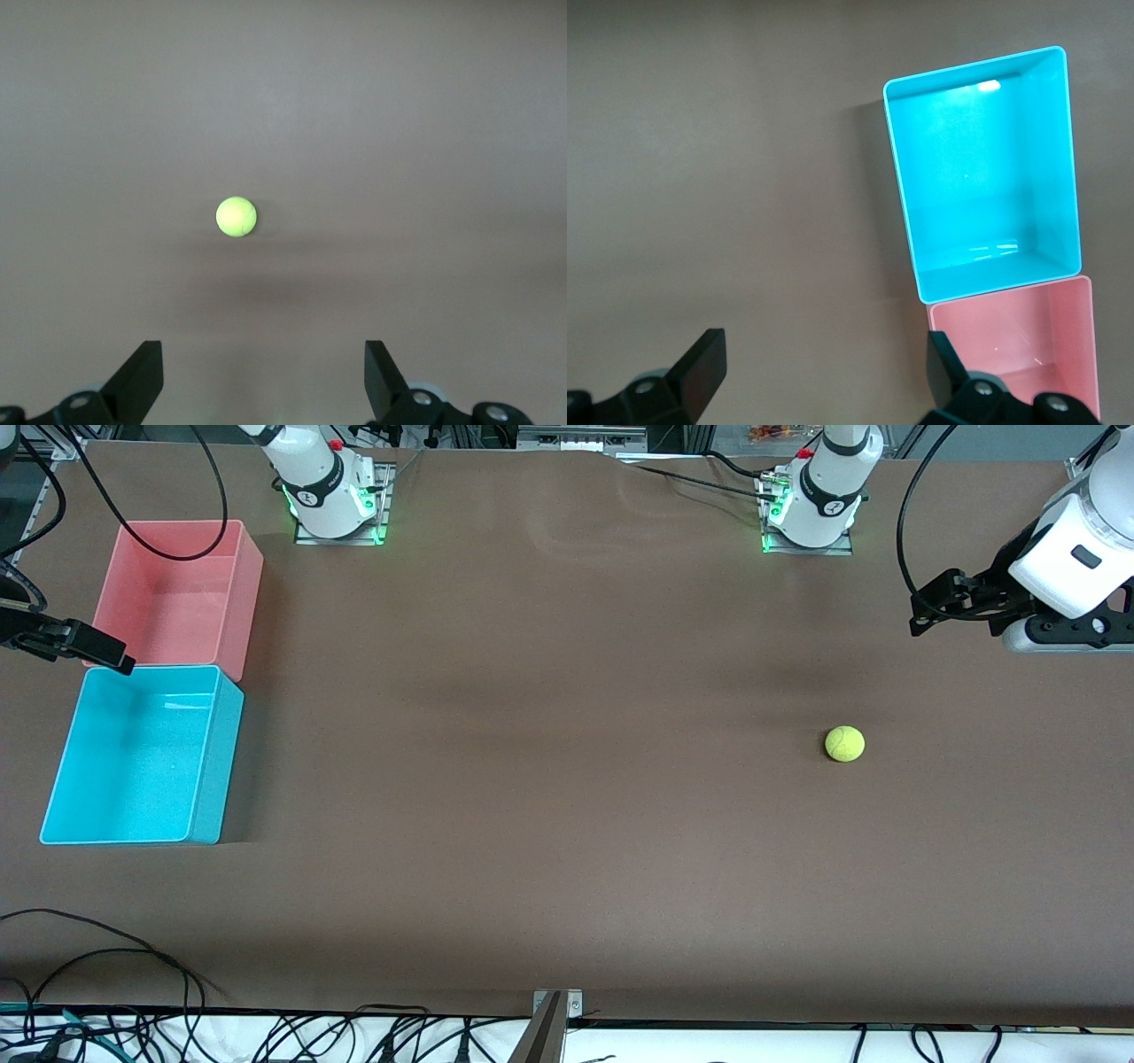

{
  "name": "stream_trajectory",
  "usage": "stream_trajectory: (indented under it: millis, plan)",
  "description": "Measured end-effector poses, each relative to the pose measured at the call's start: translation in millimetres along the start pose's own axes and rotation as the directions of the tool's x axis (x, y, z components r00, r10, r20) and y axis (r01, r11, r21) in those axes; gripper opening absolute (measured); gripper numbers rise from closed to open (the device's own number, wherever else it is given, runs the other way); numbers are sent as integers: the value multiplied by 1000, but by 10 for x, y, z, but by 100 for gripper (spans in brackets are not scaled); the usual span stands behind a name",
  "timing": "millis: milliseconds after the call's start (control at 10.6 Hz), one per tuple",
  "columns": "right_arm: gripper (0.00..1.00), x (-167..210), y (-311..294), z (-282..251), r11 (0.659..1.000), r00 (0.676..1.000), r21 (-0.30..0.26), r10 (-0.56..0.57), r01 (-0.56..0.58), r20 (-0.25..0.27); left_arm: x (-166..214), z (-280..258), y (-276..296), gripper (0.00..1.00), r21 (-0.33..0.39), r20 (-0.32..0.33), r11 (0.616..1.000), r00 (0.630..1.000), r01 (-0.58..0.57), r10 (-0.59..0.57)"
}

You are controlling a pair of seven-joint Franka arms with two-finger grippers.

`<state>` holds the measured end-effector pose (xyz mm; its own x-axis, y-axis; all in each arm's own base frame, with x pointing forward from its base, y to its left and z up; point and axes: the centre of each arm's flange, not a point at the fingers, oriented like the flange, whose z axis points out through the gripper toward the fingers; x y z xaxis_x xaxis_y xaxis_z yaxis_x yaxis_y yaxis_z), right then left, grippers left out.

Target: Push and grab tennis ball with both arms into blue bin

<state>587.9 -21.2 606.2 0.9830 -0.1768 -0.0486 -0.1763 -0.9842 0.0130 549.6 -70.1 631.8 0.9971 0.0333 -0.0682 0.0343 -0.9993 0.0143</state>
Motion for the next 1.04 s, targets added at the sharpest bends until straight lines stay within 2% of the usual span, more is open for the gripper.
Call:
stream_trajectory:
  millis: [283,1038]
  plan:
    - [100,4,-1,7,1000,1000,0,0,0,1,71,-6,0,100,-8,-40,1000,999,1,-2]
    - [100,24,-3,43,1000,1000,0,0,0,7,90,26,15,100,-8,-35,1000,999,5,-5]
